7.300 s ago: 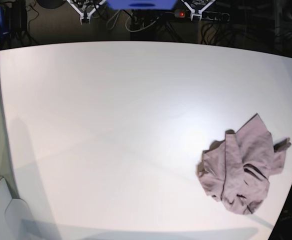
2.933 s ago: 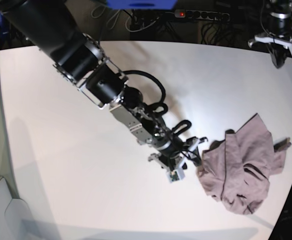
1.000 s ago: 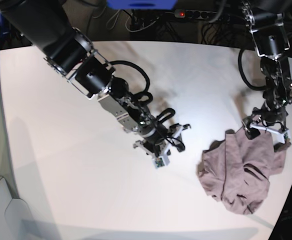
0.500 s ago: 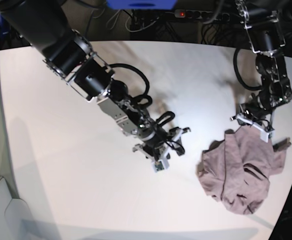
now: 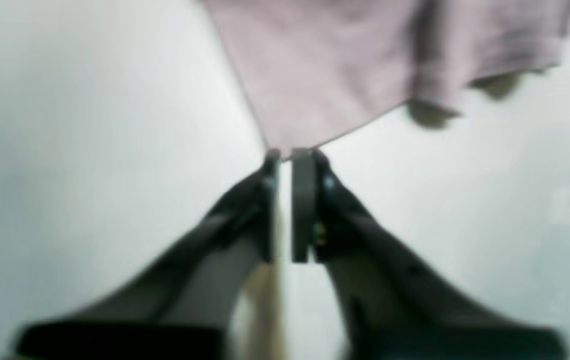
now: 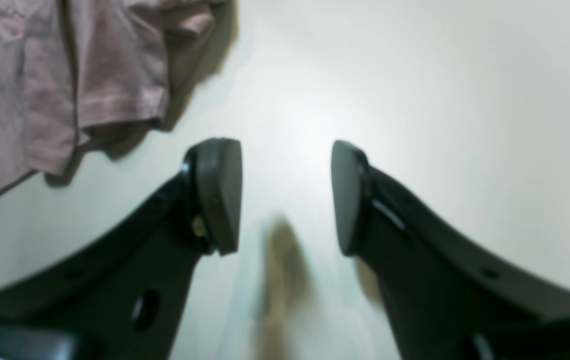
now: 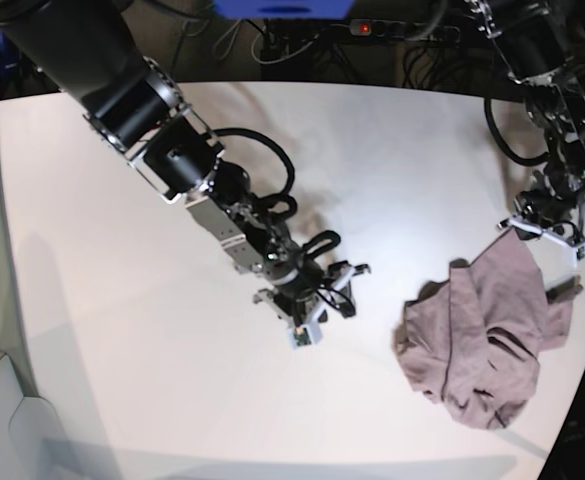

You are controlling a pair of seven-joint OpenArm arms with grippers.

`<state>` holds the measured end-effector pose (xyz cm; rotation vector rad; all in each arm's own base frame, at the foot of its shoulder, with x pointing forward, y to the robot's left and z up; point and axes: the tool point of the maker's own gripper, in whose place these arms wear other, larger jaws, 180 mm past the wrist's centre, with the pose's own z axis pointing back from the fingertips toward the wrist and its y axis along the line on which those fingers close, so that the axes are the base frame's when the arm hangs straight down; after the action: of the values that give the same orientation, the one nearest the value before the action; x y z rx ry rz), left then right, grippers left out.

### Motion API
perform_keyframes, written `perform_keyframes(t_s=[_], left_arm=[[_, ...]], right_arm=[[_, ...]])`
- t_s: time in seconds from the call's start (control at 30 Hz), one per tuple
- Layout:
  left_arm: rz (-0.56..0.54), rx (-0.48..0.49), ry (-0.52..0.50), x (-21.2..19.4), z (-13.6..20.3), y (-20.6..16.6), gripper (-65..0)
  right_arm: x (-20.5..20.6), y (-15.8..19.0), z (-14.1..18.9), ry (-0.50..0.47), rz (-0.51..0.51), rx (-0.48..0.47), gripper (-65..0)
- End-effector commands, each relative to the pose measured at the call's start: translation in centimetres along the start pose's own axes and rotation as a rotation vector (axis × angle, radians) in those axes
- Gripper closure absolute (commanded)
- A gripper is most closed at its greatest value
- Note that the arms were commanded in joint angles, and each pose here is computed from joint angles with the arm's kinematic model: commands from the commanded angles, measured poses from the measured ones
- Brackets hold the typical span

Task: Layout the t-shirt on the table in an organized manner, then fold the t-shirt properly
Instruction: 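Lower the left gripper onto the t-shirt and pinch its fabric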

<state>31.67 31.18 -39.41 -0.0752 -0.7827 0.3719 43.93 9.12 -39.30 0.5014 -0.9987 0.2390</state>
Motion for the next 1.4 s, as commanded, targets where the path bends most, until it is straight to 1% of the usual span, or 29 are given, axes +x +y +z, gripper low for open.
perform_keyframes(t_s=[0.0, 0.13, 0.17, 0.2, 0.27, 0.33, 0.43, 0.57, 0.77, 0.83, 0.93, 1.07, 1.1, 1.13, 1.17, 1.2, 1.27, 1.3, 1.37], left_arm=[[-0.008, -0.003, -0.06, 2.1, 0.4, 0.3, -12.9], [0.015, 0.011, -0.079, 2.4, 0.7, 1.2, -45.3], [0.016, 0.011, -0.084, 2.6, 0.7, 1.2, -51.5], [0.015, 0.012, -0.086, 2.7, 0.7, 1.2, -55.9], [0.027, 0.013, -0.076, 2.4, 0.4, 1.2, -60.4], [0.042, 0.005, -0.074, 2.7, -0.1, 1.0, -61.5], [0.081, -0.001, -0.039, 1.8, -1.5, 1.2, -61.4], [0.113, -0.006, -0.051, 1.5, -2.7, 1.3, -61.4], [0.132, -0.005, -0.024, 0.3, -3.4, 1.5, -61.4], [0.144, -0.013, -0.02, 0.4, -3.8, 1.3, -61.4], [0.167, -0.014, 0.005, -0.5, -4.5, 1.3, -61.3], [0.187, -0.006, -0.014, -1.0, -5.0, 1.7, -61.2], [0.192, -0.006, -0.011, -1.3, -5.1, 1.8, -60.5], [0.198, -0.006, -0.002, -1.7, -5.3, 1.8, -58.0], [0.203, -0.011, 0.009, -2.1, -5.4, 1.8, -53.3], [0.193, -0.03, 0.013, -2.4, -5.5, 1.5, -46.6], [0.173, -0.071, 0.012, -2.0, -5.8, 0.5, -30.1], [0.177, -0.08, 0.019, -2.2, -6.0, 0.3, -21.3], [0.2, -0.071, 0.04, -2.9, -6.3, 0.5, -6.1]], right_arm=[[3.2, 0.9, -0.3, -0.075, 0.003, 0.02, -29.2], [3.2, 1.0, -0.4, -0.073, 0.002, 0.021, -29.2], [3.1, 1.0, -0.4, -0.072, 0.002, 0.021, -29.2], [2.8, 1.0, -0.3, -0.067, 0.0, 0.021, -29.2], [2.5, 1.0, -0.3, -0.062, -0.003, 0.021, -29.2], [2.1, 1.0, -0.2, -0.057, -0.006, 0.021, -29.2], [2.0, 0.9, -0.2, -0.055, -0.006, 0.019, -29.2], [1.3, 0.7, 0.0, -0.044, -0.01, 0.015, -29.2], [0.8, 0.7, 0.0, -0.037, -0.013, 0.014, -29.2], [0.8, 0.7, 0.0, -0.037, -0.013, 0.014, -29.2], [0.8, 0.7, 0.0, -0.037, -0.013, 0.014, -29.2], [0.4, -0.1, 0.2, -0.03, -0.009, 0.002, -29.2], [0.1, 0.0, 0.3, -0.025, -0.012, 0.002, -29.2], [-0.1, 0.0, 0.3, -0.023, -0.014, 0.001, -29.2], [-0.2, 0.0, 0.3, -0.021, -0.014, 0.001, -29.2], [-0.4, 0.0, 0.4, -0.019, -0.016, 0.001, -29.2], [-0.5, 0.0, 0.4, -0.017, -0.017, 0.001, -29.2], [-0.5, 0.0, 0.4, -0.017, -0.017, 0.001, -29.2], [-0.5, 0.0, 0.4, -0.017, -0.017, 0.001, -29.2]])
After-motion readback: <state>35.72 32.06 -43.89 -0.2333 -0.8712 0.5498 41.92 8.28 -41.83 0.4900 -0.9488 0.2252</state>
